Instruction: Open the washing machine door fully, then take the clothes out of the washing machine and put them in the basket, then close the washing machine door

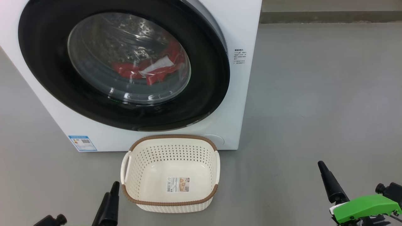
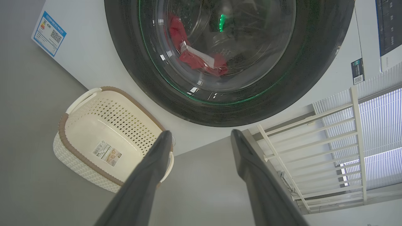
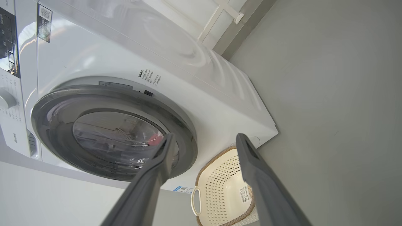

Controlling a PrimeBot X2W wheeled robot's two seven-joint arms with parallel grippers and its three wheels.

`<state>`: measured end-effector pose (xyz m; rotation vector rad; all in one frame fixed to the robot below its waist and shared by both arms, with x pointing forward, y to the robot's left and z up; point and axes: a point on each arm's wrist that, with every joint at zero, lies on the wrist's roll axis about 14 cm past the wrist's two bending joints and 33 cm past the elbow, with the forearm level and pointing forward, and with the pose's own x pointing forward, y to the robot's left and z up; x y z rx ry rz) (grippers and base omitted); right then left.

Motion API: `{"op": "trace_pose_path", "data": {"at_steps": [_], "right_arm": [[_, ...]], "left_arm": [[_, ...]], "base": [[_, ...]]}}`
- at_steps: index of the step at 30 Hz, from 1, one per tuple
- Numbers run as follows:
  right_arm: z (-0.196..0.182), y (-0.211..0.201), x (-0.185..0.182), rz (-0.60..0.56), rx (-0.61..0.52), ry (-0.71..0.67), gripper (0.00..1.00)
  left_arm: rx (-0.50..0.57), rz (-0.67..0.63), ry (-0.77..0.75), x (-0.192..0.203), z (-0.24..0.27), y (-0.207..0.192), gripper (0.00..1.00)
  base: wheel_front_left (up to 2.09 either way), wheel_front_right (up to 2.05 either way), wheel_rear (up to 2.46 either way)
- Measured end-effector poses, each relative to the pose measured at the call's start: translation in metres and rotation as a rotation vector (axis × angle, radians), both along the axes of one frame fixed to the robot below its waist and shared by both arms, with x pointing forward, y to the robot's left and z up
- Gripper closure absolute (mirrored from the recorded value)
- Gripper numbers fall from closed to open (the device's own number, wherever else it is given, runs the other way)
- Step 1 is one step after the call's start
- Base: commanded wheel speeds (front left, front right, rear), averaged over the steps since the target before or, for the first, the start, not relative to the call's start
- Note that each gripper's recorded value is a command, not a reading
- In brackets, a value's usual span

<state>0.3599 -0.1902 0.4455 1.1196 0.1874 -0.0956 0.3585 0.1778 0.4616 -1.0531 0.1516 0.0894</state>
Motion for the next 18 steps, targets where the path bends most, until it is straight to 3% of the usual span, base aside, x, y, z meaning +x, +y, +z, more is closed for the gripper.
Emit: {"op": "trace_pose_path", "data": {"at_steps": [18], "right_arm": [[-0.0014, -0.0017, -0.0018, 0.050, -0.239, -0.010, 0.00]], "left_arm": [[0.277, -0.034, 0.011, -0.0006, 0.0018, -0.0026, 0.00]], "base": [[0.00, 0.00, 0.00]]}}
